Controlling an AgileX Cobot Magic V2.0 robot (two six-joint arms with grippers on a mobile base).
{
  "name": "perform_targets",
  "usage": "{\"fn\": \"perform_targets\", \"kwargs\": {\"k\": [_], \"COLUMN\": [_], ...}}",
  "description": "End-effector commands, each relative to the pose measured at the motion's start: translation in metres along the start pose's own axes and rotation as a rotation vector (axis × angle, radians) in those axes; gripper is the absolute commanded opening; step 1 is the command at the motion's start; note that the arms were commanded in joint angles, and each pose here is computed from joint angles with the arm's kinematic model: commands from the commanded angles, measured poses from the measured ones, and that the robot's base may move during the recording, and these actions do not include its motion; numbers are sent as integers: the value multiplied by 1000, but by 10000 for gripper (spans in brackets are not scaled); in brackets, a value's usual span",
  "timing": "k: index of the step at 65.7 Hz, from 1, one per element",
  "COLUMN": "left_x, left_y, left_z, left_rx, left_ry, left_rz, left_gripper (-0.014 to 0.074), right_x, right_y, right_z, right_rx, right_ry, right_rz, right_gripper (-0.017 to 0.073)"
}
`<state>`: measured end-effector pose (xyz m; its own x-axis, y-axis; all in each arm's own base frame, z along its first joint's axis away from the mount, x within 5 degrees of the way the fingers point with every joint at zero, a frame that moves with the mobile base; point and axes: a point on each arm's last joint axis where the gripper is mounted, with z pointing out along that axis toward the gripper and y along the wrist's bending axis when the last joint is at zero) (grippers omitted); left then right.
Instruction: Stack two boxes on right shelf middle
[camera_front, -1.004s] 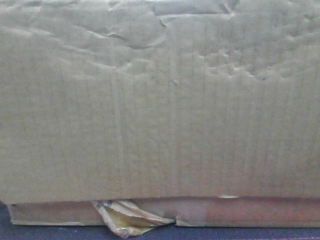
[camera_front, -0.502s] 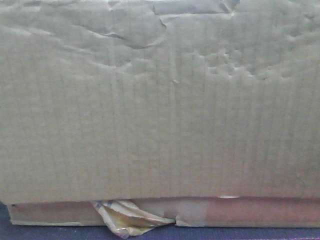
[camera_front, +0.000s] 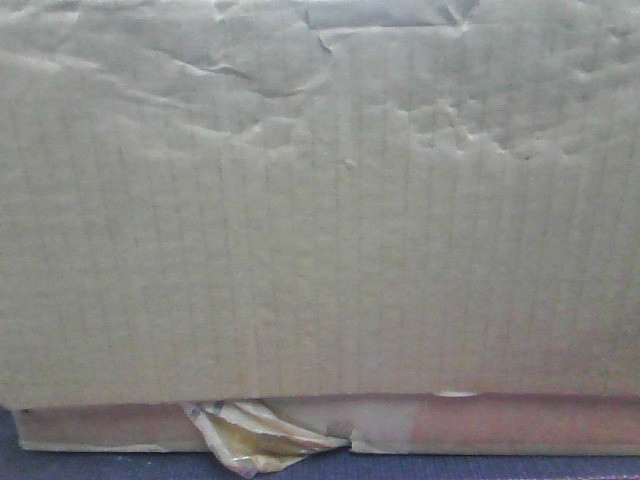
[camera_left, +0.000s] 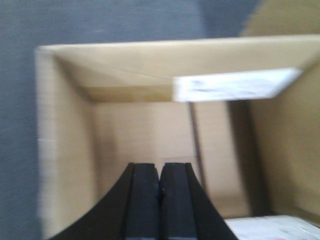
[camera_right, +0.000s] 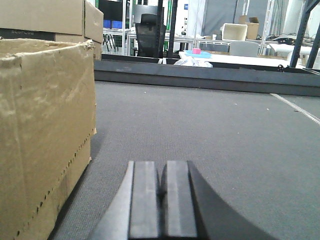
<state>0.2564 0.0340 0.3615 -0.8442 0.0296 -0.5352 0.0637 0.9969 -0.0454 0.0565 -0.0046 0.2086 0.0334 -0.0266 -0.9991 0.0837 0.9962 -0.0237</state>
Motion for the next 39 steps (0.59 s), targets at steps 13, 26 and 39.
{"fn": "perform_targets", "kwargs": {"k": [13, 26, 39], "left_x": [-1, -3, -9], "left_y": [31, 35, 44], "left_z": [-8, -3, 22], "left_rx": [-73, -108, -103], "left_ry": [-7, -1, 30], "left_rz": [-62, -44, -54], "left_gripper": [-85, 175, 322], "right_x": [-1, -1, -1], "right_y": [0, 0, 0], "right_z": [0, 0, 0], "right_rx": [3, 3, 3], "right_ry": [-15, -15, -15], "right_rz": [1, 1, 1], "right_gripper": [-162, -162, -162]}}
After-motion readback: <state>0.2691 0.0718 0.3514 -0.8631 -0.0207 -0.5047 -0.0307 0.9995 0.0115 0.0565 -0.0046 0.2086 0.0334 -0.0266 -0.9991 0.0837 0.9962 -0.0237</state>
